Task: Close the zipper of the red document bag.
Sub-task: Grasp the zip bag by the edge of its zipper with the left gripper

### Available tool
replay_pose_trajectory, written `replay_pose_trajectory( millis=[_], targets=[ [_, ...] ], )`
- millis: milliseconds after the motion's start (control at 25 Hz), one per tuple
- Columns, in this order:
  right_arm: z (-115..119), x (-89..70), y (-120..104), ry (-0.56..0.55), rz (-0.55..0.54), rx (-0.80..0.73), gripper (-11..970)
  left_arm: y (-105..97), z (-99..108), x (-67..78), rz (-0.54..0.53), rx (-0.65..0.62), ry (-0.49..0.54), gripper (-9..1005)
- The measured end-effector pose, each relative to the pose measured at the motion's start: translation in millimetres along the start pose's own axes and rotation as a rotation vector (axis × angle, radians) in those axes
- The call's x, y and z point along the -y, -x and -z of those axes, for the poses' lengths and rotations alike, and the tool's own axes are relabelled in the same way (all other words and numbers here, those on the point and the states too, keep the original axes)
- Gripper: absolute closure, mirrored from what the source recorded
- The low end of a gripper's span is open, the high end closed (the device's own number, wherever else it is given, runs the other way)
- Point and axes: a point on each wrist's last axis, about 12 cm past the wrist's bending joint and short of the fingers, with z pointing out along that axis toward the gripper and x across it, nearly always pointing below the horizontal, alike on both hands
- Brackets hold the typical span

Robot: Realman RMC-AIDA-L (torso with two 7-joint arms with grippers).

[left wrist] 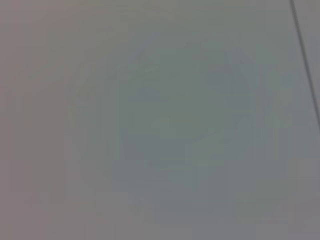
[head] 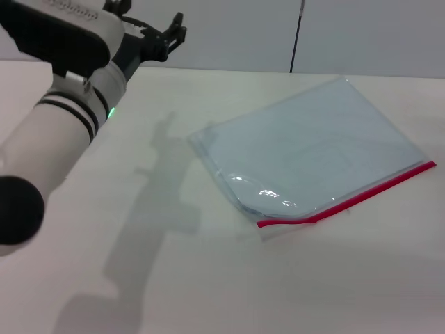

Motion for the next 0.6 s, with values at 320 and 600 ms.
replay_pose_trajectory(
  millis=[320,600],
  targets=[
    [0,0.2,0,-0.001,0.000,-0.001,203,-13,4,-0.5,0.049,0.042,0.070,108],
    [1,0.7,-1,-0.002,0.000,-0.004,203,-16,3,-0.7,0.058,0.042,0.076,108]
  ],
)
